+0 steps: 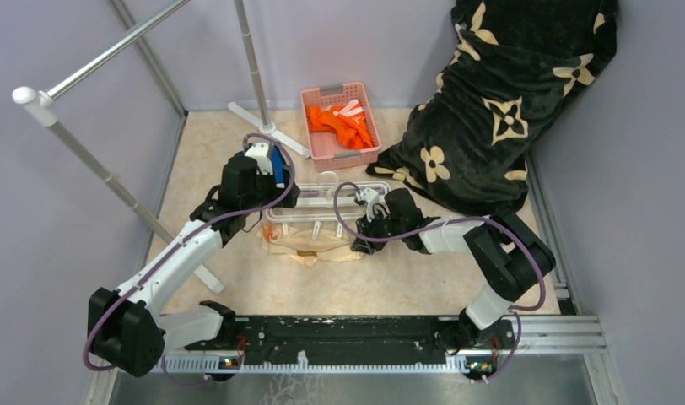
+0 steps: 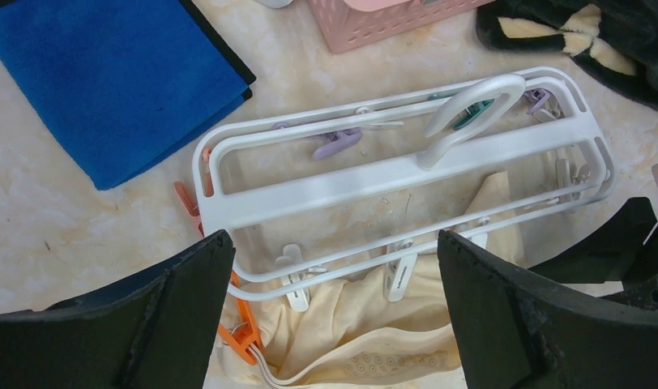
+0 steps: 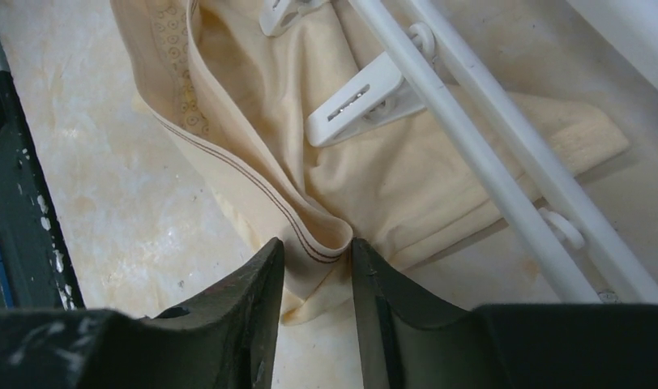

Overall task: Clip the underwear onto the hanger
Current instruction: Adjust the hanger at the center of the board.

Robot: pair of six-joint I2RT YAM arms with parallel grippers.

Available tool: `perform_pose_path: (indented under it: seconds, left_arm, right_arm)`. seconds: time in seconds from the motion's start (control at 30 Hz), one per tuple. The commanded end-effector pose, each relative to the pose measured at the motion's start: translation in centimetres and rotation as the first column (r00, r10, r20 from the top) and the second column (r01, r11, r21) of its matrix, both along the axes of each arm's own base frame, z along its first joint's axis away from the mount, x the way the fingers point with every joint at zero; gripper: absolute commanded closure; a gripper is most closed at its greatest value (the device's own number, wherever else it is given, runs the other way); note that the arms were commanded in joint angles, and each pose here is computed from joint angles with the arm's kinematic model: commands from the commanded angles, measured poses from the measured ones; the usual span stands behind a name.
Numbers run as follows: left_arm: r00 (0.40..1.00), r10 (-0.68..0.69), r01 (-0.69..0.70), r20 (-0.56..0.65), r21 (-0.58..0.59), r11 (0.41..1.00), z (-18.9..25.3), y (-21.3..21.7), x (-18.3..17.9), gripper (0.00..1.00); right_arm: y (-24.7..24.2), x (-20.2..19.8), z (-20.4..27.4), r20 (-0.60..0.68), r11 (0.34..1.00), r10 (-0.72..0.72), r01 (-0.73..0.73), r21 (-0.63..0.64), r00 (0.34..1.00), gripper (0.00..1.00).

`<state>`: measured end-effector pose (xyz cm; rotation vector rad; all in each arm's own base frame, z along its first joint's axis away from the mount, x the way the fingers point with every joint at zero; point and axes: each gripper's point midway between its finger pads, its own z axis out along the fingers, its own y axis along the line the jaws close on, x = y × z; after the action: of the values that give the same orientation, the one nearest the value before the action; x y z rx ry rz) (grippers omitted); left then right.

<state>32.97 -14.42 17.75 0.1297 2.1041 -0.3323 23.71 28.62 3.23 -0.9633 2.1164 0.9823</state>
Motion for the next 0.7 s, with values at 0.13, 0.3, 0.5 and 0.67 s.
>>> perform_pose_path:
  seconds: [0.13, 0.3, 0.5, 0.67]
  left_arm:
    - [0.982, -0.119, 0.121, 0.149, -0.006, 0.993, 3.9, -1.2, 0.4, 0.01]
    - [0.963, -0.193, 0.199, 0.187, -0.015, 0.980, 4.9, -2.4, 0.3, 0.01]
    - [0.948, -0.252, 0.261, 0.194, -0.019, 0.965, 4.9, -3.5, 0.3, 0.02]
    - [0.944, -0.261, 0.270, 0.202, -0.020, 0.963, 5.0, -3.6, 0.3, 0.02]
  right_arm:
    - [0.7, 1.8, 6.4, 0.239, 0.988, -0.044, 0.007, 0.152, 0.970, 0.92]
    - [-0.7, 0.5, 7.0, 0.209, 0.995, -0.036, 0.016, 0.094, 0.977, 0.97]
    - [-2.9, -1.1, 7.3, 0.110, 0.994, -0.111, 0.109, 0.022, 0.988, 0.98]
    - [-4.2, -1.7, 7.0, 0.030, 0.980, -0.195, 0.196, -0.027, 0.980, 0.99]
